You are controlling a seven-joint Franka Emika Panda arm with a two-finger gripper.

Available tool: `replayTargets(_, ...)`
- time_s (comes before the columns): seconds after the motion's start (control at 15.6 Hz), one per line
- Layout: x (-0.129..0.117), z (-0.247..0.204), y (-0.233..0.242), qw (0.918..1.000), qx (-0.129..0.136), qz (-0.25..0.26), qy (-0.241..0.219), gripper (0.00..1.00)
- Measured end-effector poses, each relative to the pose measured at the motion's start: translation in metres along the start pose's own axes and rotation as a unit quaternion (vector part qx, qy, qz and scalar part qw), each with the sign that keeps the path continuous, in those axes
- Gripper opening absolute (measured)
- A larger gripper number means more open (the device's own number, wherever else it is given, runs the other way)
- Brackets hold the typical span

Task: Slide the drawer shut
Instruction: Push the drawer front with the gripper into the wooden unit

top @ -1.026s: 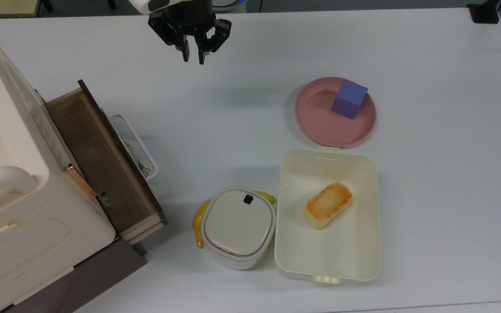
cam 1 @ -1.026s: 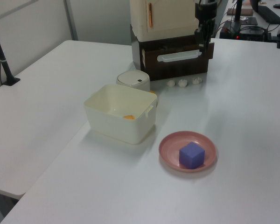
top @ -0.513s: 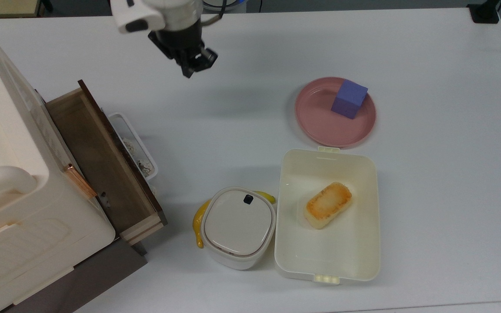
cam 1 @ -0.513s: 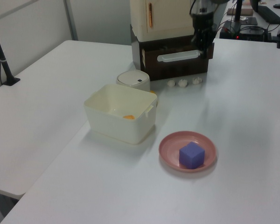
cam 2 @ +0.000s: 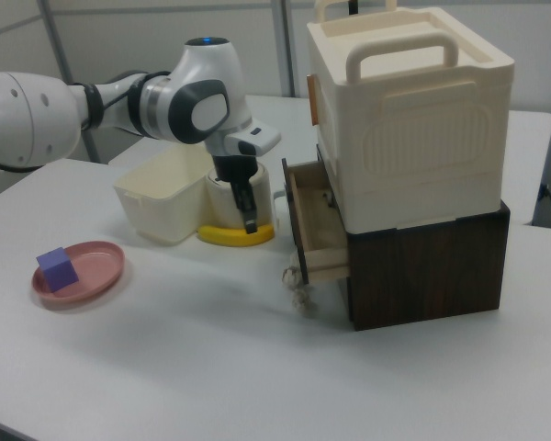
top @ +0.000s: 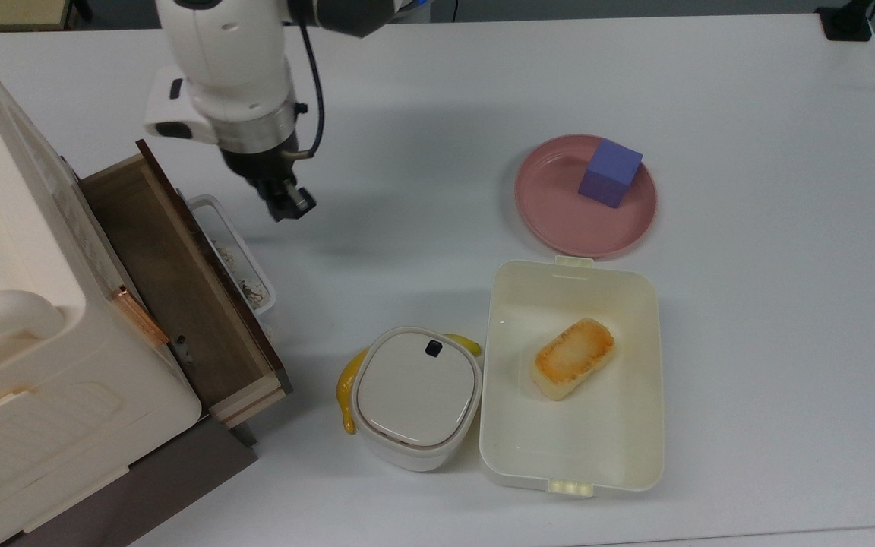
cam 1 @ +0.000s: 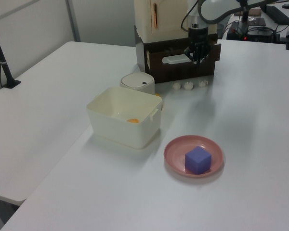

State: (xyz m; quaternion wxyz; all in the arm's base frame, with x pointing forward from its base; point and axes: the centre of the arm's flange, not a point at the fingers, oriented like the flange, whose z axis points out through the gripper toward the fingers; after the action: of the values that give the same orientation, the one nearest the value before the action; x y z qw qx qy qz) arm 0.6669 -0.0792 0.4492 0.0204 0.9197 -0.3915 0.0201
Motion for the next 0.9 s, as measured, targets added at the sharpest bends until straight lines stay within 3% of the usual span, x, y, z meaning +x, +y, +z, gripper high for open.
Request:
replayTargets(0.26,0.031,-0.002,0.012,0.9973,0.030,0.036,0.056,0.02)
replayTargets(0.51,0.067,0.000,0.033,0.9885,0.060,0.069,0.121,0.02)
replayTargets(0.9,0.072,0.002,0.034,0.9858,0.067,0.065,0.139,0.05)
